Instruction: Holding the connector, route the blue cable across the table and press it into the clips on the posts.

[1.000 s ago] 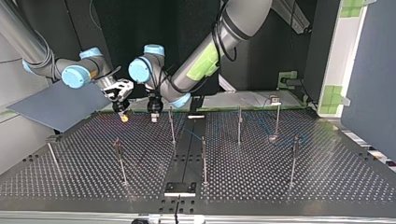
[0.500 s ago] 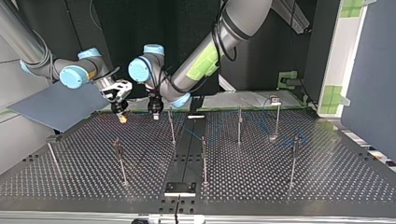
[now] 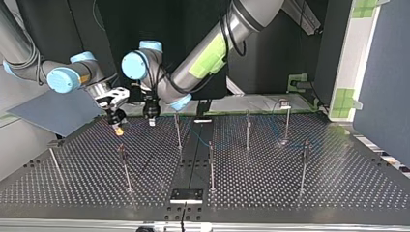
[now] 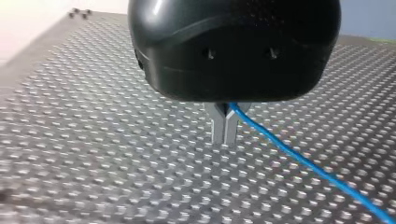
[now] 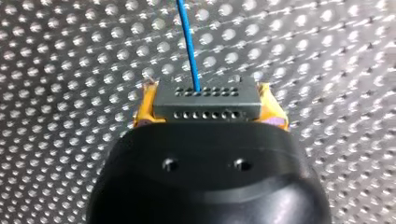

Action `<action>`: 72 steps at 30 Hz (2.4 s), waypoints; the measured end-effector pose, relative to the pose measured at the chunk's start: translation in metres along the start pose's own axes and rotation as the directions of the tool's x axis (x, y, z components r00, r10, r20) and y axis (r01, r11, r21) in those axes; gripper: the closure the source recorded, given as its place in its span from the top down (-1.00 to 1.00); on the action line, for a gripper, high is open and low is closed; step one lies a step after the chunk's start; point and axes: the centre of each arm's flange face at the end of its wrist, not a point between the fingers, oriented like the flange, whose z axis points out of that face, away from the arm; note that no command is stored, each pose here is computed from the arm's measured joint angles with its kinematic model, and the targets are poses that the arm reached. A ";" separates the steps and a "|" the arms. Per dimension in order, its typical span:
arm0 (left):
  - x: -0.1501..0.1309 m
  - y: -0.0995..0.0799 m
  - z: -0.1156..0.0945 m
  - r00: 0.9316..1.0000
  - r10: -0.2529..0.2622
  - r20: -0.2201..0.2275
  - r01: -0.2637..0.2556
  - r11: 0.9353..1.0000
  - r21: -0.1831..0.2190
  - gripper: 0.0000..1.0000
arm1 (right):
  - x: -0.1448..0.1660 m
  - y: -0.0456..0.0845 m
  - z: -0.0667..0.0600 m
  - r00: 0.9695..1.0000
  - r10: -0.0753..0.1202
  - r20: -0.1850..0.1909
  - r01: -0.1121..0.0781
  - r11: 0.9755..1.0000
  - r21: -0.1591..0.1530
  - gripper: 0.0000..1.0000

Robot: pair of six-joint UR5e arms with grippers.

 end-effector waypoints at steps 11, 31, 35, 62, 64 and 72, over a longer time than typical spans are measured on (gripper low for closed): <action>-0.043 -0.012 -0.029 0.995 -0.088 0.044 0.090 0.995 -0.049 -0.98 | 0.014 -0.001 -0.011 0.999 -0.038 0.032 0.040 0.996 -0.074 -1.00; -0.067 -0.002 -0.039 0.987 -0.127 0.093 0.142 0.974 -0.176 -0.98 | 0.091 -0.034 -0.036 0.992 -0.120 -0.047 0.117 0.991 -0.068 -1.00; -0.081 -0.001 -0.040 0.988 -0.114 0.103 0.130 0.975 -0.177 -0.98 | 0.098 -0.038 -0.037 0.991 -0.124 -0.058 0.121 0.991 -0.057 -1.00; -0.147 -0.008 -0.035 0.987 0.033 0.157 -0.011 0.990 -0.141 -0.98 | 0.148 -0.043 -0.049 0.976 -0.099 -0.192 0.102 0.995 0.003 -1.00; -0.150 -0.007 -0.033 0.986 0.046 0.161 -0.022 0.989 -0.146 -0.98 | 0.149 -0.042 -0.048 0.975 -0.091 -0.201 0.095 0.996 0.006 -1.00; -0.153 -0.002 -0.024 0.984 0.078 0.163 -0.054 0.988 -0.145 -0.98 | 0.152 -0.039 -0.048 0.974 -0.069 -0.216 0.074 0.997 0.016 -1.00</action>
